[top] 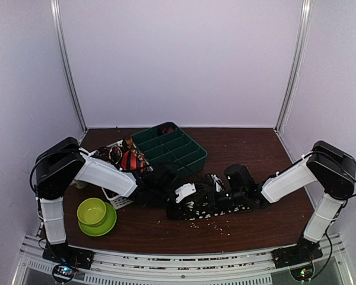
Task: Roll the ties
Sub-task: Roll the tie at the center of the board.
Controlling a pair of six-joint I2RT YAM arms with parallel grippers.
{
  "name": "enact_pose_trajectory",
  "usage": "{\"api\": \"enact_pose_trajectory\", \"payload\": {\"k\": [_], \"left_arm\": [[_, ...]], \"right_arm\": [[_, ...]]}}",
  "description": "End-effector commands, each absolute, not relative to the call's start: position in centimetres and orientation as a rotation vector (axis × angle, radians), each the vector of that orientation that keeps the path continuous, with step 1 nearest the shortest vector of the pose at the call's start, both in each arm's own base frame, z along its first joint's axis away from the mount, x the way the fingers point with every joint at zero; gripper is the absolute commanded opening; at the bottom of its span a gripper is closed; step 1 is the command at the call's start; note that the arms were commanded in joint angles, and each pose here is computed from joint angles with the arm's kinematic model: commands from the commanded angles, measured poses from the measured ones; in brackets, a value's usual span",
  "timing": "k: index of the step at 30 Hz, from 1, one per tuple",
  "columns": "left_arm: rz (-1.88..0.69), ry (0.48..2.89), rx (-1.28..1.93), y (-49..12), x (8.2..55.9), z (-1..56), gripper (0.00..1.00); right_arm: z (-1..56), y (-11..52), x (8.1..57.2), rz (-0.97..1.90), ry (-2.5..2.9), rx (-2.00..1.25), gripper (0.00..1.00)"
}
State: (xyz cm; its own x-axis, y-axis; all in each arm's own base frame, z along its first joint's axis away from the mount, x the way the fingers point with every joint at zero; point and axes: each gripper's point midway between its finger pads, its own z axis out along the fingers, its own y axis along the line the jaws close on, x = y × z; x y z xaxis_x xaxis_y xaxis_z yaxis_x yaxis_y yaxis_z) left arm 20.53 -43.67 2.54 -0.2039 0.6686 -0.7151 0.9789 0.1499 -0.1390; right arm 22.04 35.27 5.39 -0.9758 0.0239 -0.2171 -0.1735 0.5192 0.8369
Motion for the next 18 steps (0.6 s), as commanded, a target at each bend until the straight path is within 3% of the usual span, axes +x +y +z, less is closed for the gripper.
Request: {"api": "enact_pose_trajectory", "payload": {"k": [1, 5, 10, 12, 14, 18], "left_arm": [[-0.729, 2.045, 1.592, -41.7, 20.8, -0.3, 0.51], [-0.704, 1.949, 1.522, -42.0, 22.1, 2.1, 0.64], [-0.749, 1.720, 1.398, -43.1, 22.9, 6.8, 0.72], [-0.777, 1.656, 1.360, -43.2, 22.8, 7.6, 0.75], [-0.809, 1.608, 1.329, -43.2, 22.4, 7.8, 0.84], [-0.840, 1.555, 1.278, -43.4, 21.6, 7.3, 0.88]], "right_arm": [[3.7, 34.7, 21.9, 1.364, 2.606, -0.165, 0.00], [2.3, 33.7, 21.6, 1.330, 2.639, -0.151, 0.00], [0.9, 32.3, 21.7, 1.278, 2.669, -0.119, 0.00], [0.3, 31.6, 21.9, 1.253, 2.679, -0.106, 0.00], [-0.3, 30.6, 22.2, 1.217, 2.693, -0.088, 0.00], [-1.1, 29.1, 22.0, 1.176, 2.713, -0.077, 0.00]]}}
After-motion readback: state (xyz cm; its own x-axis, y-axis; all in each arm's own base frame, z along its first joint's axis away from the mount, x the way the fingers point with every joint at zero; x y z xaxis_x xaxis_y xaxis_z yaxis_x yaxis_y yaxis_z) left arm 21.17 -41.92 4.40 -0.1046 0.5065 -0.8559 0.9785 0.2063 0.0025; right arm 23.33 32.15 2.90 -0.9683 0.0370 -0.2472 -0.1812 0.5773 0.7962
